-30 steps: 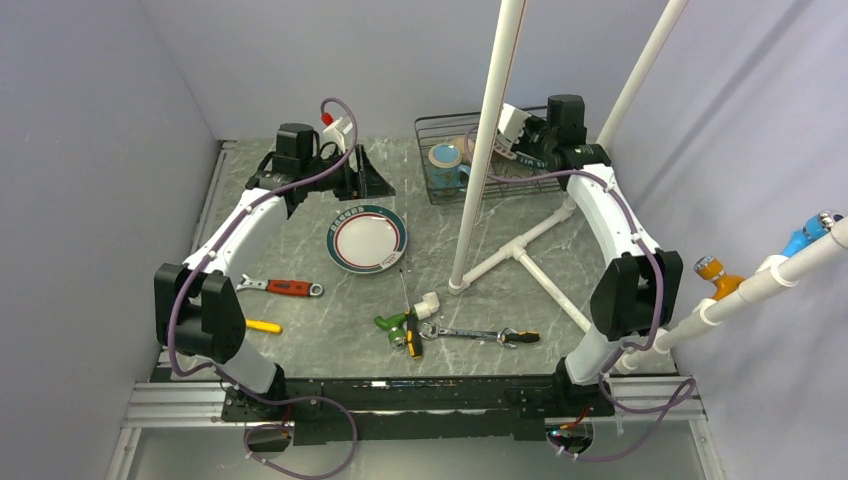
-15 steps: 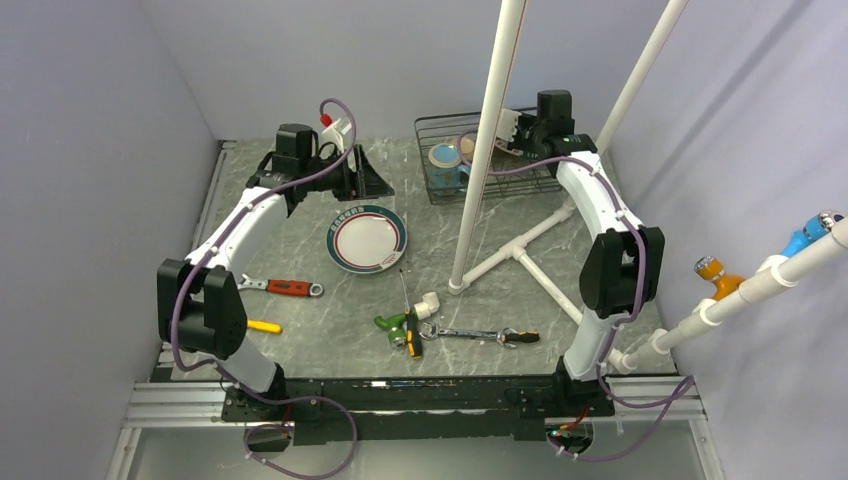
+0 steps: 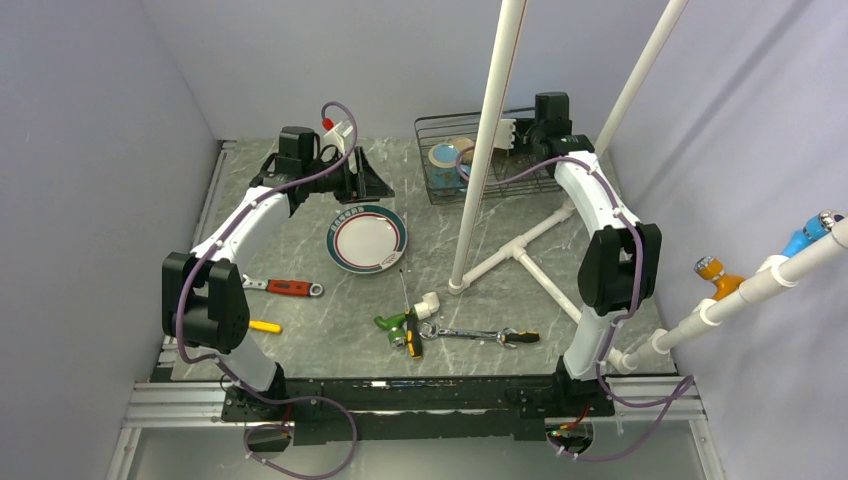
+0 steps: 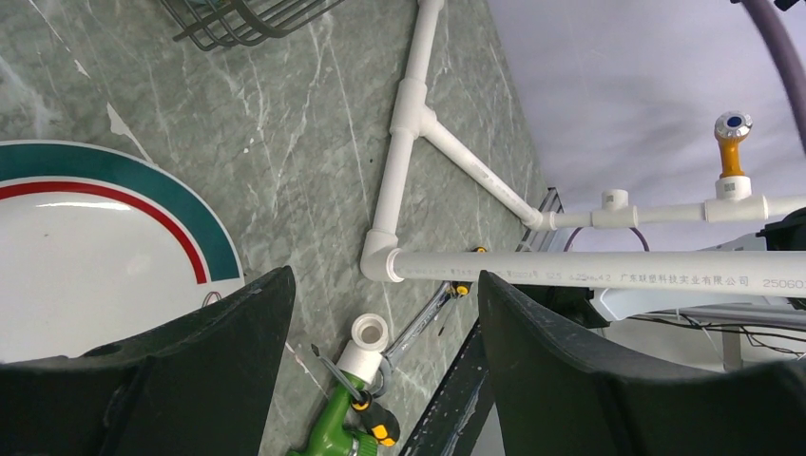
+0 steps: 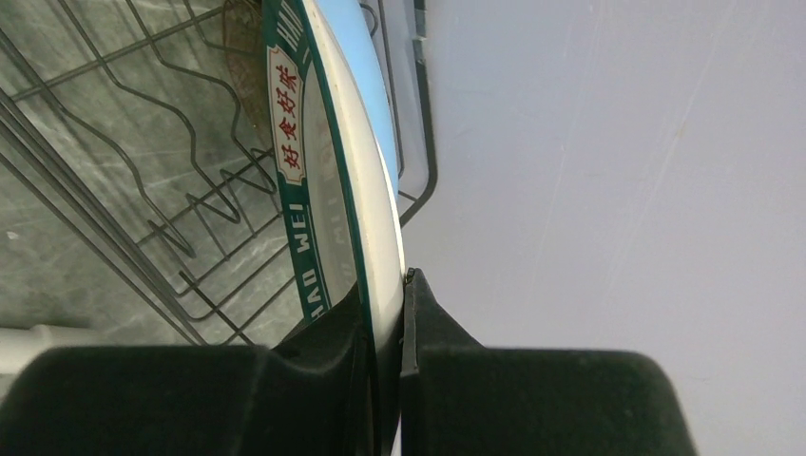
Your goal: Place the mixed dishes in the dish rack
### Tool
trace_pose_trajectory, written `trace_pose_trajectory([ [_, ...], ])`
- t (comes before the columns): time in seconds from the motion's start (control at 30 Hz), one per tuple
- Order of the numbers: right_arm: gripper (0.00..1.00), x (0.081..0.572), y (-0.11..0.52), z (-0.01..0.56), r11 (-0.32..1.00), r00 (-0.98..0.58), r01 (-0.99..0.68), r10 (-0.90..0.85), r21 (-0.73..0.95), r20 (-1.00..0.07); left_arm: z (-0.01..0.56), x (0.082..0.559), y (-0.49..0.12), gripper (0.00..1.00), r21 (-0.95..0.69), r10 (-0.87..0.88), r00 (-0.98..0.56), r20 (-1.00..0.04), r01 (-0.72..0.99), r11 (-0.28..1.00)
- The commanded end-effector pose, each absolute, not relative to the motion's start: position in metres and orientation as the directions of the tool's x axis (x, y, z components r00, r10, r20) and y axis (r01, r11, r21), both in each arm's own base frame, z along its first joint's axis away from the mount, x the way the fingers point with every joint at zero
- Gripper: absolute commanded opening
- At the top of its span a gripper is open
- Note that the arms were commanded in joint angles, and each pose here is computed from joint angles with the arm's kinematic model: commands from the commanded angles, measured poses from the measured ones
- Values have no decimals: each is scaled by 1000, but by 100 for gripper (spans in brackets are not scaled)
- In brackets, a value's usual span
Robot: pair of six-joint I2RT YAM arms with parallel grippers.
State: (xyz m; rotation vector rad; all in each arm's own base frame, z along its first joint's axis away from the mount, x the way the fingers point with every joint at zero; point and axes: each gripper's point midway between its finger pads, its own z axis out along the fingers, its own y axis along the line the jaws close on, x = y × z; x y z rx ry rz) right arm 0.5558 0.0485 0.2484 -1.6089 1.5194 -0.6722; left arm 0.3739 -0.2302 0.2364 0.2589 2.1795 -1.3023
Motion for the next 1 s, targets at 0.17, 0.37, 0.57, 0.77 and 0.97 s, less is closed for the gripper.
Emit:
trace_pose_trajectory([
  [0.17,0,572,52,266,-119,242,-486,-970,-866,-2,247,375,-232,75,-735,-121,-789,-602,489,470],
  [0.37,0,574,53,250,-186,276,-509,-960,-841,46,245,375,-232,75,-739,-122,-792,-598,485,468],
  [0.57,15,572,61,237,-219,323,-501,-945,-838,53,244,375,-232,75,-741,-121,-795,-595,484,466],
  [0.77,17,579,59,219,-212,310,-530,-950,-821,45,243,376,-232,75,-739,-119,-795,-595,483,469],
  [0.97,21,583,60,212,-204,301,-541,-953,-816,39,241,376,-232,75,-738,-116,-796,-594,481,473],
])
